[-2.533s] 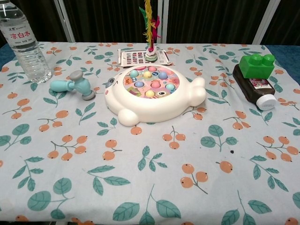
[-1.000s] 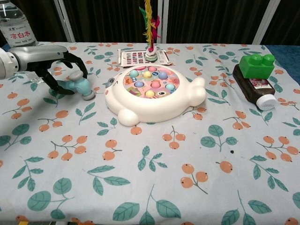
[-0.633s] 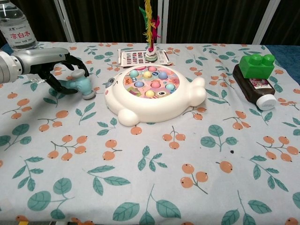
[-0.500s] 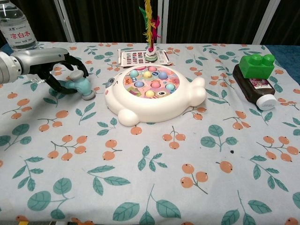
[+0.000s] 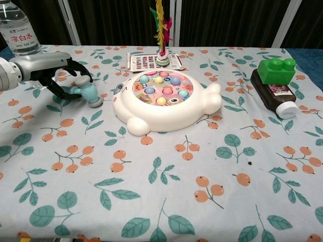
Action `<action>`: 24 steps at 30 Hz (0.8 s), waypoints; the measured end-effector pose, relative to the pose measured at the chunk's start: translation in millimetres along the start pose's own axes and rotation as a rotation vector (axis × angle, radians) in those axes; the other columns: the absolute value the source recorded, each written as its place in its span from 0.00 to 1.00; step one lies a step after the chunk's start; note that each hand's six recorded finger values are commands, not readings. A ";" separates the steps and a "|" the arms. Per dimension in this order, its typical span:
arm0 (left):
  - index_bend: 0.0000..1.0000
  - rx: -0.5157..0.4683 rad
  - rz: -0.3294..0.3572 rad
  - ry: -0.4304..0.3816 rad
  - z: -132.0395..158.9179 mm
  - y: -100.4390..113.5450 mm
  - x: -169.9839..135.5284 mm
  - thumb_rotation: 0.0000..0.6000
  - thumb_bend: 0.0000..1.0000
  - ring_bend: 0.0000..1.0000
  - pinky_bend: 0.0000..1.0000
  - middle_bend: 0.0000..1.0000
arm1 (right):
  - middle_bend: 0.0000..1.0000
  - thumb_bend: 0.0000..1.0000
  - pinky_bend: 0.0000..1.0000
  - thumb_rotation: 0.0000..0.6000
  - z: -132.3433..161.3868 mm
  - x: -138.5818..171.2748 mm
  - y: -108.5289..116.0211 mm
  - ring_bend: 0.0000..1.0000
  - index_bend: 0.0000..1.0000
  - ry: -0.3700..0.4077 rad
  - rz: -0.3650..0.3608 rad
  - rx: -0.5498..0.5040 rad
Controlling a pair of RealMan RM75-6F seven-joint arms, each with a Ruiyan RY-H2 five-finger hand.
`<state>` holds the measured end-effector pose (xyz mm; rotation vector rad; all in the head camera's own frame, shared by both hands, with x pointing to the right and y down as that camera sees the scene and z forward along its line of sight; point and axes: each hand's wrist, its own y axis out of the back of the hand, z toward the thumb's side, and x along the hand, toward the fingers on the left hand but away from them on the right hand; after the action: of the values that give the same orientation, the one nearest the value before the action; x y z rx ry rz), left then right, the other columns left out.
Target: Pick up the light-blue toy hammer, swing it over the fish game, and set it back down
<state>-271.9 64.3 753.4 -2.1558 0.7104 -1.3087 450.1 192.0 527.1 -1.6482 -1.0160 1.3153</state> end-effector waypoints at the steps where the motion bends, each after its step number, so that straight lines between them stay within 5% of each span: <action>1: 0.47 0.000 0.001 0.000 -0.2 -0.1 0.2 1.00 0.36 0.09 0.16 0.25 | 0.11 0.19 0.00 1.00 0.0 0.1 0.0 0.00 0.00 -0.001 0.000 0.000; 17: 0.58 -0.049 0.047 0.004 -7.0 0.6 0.8 1.00 0.42 0.13 0.17 0.31 | 0.11 0.19 0.00 1.00 1.6 1.7 1.2 0.00 0.00 -0.002 -0.001 0.007; 24: 0.62 -0.074 0.120 -0.051 0.0 16.8 -4.5 1.00 0.46 0.24 0.29 0.41 | 0.12 0.19 0.00 1.00 3.6 2.9 3.1 0.00 0.00 0.002 -0.006 0.012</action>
<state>-276.6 55.1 739.4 -2.1598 0.8661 -1.1790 447.3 193.8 522.6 -1.6359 -1.0091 1.3140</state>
